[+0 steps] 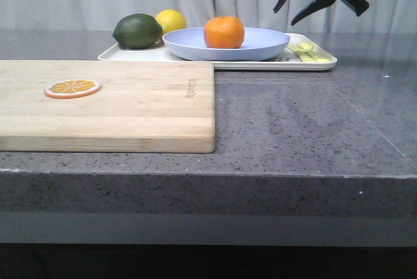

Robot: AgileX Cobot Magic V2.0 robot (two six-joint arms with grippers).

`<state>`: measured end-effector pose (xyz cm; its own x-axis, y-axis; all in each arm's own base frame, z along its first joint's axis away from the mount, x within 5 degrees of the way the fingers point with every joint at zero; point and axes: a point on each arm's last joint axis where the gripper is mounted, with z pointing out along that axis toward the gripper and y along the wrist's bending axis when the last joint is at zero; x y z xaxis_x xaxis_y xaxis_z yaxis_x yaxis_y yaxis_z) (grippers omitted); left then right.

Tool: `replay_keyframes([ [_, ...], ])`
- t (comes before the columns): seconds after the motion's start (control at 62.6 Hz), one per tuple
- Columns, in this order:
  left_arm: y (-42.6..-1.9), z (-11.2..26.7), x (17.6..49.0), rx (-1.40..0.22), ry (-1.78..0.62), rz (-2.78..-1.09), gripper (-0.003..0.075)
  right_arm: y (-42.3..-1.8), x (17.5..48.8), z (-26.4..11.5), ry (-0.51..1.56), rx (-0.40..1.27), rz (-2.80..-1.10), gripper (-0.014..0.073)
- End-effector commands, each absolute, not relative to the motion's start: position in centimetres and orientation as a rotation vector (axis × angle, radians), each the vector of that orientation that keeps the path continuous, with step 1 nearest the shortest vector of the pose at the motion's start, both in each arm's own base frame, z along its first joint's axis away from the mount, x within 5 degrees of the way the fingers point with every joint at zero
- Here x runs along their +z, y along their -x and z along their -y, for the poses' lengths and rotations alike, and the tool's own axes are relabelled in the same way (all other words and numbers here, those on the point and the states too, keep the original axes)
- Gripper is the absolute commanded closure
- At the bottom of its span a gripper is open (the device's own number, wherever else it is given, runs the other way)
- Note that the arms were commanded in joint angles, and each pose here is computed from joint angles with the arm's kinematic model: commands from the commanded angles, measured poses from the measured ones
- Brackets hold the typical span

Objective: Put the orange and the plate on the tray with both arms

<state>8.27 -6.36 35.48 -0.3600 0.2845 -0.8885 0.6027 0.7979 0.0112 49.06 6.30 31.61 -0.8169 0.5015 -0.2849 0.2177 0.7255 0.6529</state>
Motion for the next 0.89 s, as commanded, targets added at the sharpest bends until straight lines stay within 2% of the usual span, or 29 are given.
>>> replay_keyframes([
  [0.0,-8.4,6.6,36.8,-0.436,-0.624,-1.884,0.0120,-46.7,38.1,-5.9,-0.470,0.849,-2.326,0.0293],
  [0.239,-8.3,6.7,36.8,-0.458,-0.618,-1.890,0.0120,-42.7,42.8,-4.7,-0.330,0.618,-2.312,0.0295],
  [0.495,-8.3,6.7,36.8,-0.458,-0.618,-1.890,0.0120,-37.5,47.0,-4.3,-0.110,0.484,-2.343,0.0295],
  [0.671,-8.3,6.7,36.8,-0.459,-0.617,-1.888,0.0120,-34.9,48.1,-3.6,-0.043,0.336,-2.362,0.0295],
  [0.878,-8.3,6.7,36.8,-0.459,-0.617,-1.888,0.0120,-31.1,46.7,-3.0,0.080,0.213,-2.402,0.0295],
])
